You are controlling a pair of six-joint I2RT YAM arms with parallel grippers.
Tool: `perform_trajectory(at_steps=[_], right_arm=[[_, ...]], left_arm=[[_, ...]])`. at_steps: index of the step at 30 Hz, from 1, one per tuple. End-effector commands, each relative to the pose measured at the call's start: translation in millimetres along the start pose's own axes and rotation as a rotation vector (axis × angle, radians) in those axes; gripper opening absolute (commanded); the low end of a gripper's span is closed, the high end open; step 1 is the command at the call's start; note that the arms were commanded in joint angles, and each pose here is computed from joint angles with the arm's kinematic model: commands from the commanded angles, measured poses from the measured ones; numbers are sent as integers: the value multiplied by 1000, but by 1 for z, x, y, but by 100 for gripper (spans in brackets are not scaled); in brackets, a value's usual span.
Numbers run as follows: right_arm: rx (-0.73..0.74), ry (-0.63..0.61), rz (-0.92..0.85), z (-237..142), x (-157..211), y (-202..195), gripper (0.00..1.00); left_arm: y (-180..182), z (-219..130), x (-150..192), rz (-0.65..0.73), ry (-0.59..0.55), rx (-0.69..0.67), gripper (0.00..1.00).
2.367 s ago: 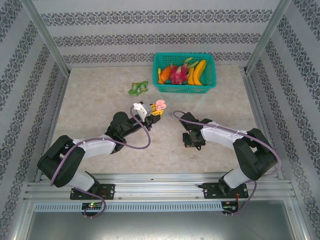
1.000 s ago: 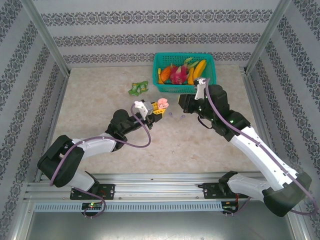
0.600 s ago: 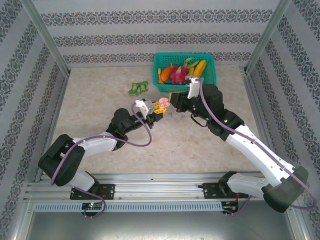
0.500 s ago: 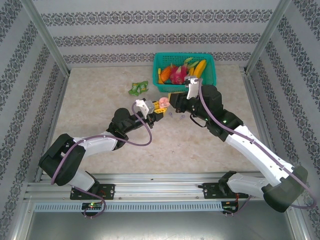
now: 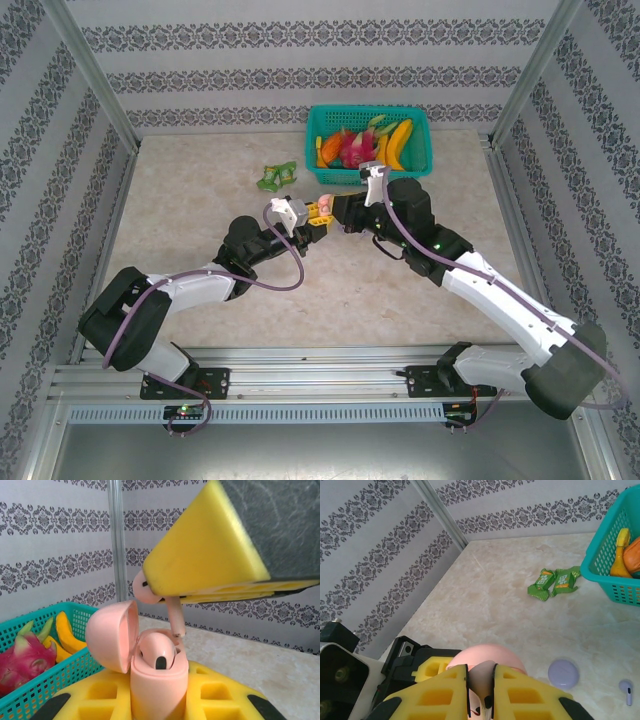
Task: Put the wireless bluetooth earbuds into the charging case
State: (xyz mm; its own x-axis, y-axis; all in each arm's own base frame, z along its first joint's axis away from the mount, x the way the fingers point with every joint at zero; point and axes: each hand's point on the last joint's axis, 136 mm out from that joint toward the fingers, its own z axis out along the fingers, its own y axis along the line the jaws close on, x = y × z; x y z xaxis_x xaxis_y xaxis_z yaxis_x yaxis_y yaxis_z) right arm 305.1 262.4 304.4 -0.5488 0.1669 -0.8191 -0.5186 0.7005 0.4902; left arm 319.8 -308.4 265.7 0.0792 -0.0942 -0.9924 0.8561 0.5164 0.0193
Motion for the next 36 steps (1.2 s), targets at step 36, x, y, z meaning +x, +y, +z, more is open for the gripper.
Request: perform_trajectory(at_steps=[36], right_arm=[[-35,130,-82,15,40,-3,16]], left_arm=[[-10,5,-27,23,-79,32,0]])
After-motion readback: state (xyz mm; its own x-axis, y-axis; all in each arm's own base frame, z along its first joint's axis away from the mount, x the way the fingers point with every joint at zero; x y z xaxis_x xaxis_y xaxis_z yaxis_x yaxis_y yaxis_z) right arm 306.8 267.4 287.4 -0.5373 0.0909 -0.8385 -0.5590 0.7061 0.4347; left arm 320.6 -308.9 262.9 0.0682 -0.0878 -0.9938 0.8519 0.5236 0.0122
